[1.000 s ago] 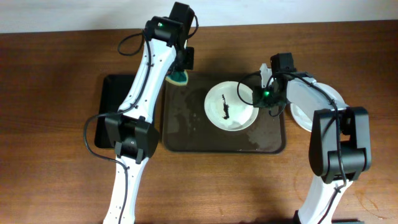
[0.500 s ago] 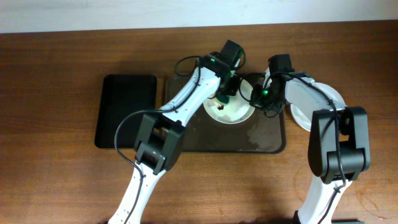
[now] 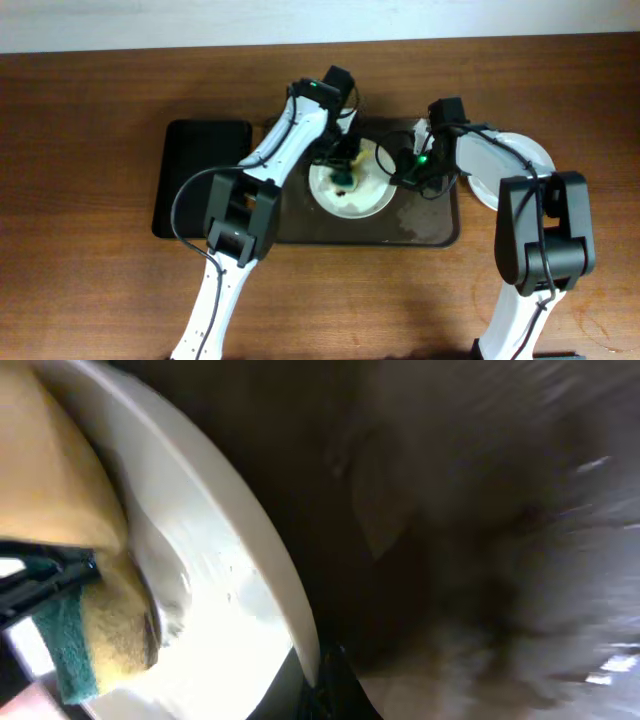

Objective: Clean dirty plates on tray and stack at the side
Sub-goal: 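Scrub the held plate with the sponge in the left gripper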

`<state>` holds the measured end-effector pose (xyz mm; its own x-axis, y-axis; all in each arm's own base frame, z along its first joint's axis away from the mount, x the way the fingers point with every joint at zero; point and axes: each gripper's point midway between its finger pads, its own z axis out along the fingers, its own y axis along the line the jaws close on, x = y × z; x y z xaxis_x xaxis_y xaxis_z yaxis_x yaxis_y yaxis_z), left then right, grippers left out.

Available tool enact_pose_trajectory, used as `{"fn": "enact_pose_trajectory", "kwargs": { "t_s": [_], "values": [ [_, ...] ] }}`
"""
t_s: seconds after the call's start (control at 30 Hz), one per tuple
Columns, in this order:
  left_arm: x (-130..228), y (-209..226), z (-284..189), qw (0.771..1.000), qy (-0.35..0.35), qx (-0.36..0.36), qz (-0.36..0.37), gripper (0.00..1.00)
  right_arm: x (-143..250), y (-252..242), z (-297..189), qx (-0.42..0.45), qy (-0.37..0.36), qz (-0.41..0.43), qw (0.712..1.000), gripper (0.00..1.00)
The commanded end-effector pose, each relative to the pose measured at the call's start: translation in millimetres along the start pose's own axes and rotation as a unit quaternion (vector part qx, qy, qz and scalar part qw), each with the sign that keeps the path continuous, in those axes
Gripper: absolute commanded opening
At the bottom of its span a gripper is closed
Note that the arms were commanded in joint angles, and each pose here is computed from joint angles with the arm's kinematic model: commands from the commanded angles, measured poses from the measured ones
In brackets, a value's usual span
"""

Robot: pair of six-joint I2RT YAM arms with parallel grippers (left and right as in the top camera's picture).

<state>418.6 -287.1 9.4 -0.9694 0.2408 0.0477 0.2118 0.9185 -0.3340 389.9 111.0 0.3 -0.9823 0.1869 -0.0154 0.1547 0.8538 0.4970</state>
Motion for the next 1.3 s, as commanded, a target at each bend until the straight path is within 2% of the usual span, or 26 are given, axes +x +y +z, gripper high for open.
{"fn": "enact_pose_trajectory", "kwargs": {
  "t_s": [0.0,0.1,0.17,0.2,0.27,0.33,0.37,0.43,0.5,0.6,0.67,0.73,0.8,0.87,0.97,1.07,1.2,1.27],
  "values": [
    [52,76,31,0.982,0.133,-0.121,0.052,0.0,25,-35,23,0.04,0.039,0.027,0.998,0.04],
    [70,66,30,0.969,0.176,-0.112,0.134,0.0,25,-34,23,0.039,0.038,0.027,0.998,0.04],
    [62,54,38,0.97,0.154,-0.113,0.148,0.0,25,-34,23,0.039,0.039,0.027,0.998,0.04],
    [52,50,42,0.985,0.118,-0.122,0.034,0.0,25,-34,23,0.039,0.039,0.027,0.998,0.04],
    [52,38,44,0.984,0.106,-0.102,-0.1,0.0,25,-35,23,0.04,0.039,0.027,0.998,0.04],
    [56,24,48,0.973,0.107,-0.091,-0.182,0.0,25,-35,23,0.042,0.039,0.027,0.998,0.04],
    [58,19,50,0.97,0.105,-0.095,-0.197,0.0,25,-35,23,0.042,0.039,0.027,0.998,0.04],
    [44,5,60,0.978,0.065,-0.098,-0.17,0.0,25,-35,23,0.042,0.039,0.027,0.998,0.04],
    [21,15,62,0.967,-0.017,-0.159,-0.199,0.0,25,-35,23,0.042,0.039,0.027,0.998,0.04],
    [3,19,60,0.956,-0.069,-0.17,-0.229,0.0,26,-37,22,0.046,0.04,0.028,0.998,0.04],
    [-9,26,56,0.951,-0.102,-0.19,-0.221,0.0,26,-36,22,0.045,0.039,0.028,0.998,0.04],
    [6,4,65,0.982,-0.035,-0.136,-0.126,0.0,26,-37,22,0.046,0.04,0.028,0.998,0.04],
    [34,-30,70,0.998,0.053,-0.035,-0.027,0.0,26,-37,22,0.046,0.039,0.028,0.998,0.04],
    [60,-54,63,0.99,0.115,0.06,0.051,0.0,26,-37,22,0.046,0.04,0.028,0.998,0.04],
    [64,-60,49,0.978,0.125,0.104,0.129,0.0,26,-36,22,0.045,0.039,0.028,0.998,0.04],
    [49,-61,32,0.977,0.097,0.111,0.152,0.0,26,-36,22,0.045,0.04,0.029,0.998,0.04],
    [27,-43,16,0.982,0.067,0.108,0.139,0.0,26,-36,22,0.045,0.04,0.029,0.998,0.04],
    [9,-9,18,0.994,0.039,0.027,0.094,0.0,26,-36,22,0.045,0.039,0.028,0.998,0.04]
  ]
}}
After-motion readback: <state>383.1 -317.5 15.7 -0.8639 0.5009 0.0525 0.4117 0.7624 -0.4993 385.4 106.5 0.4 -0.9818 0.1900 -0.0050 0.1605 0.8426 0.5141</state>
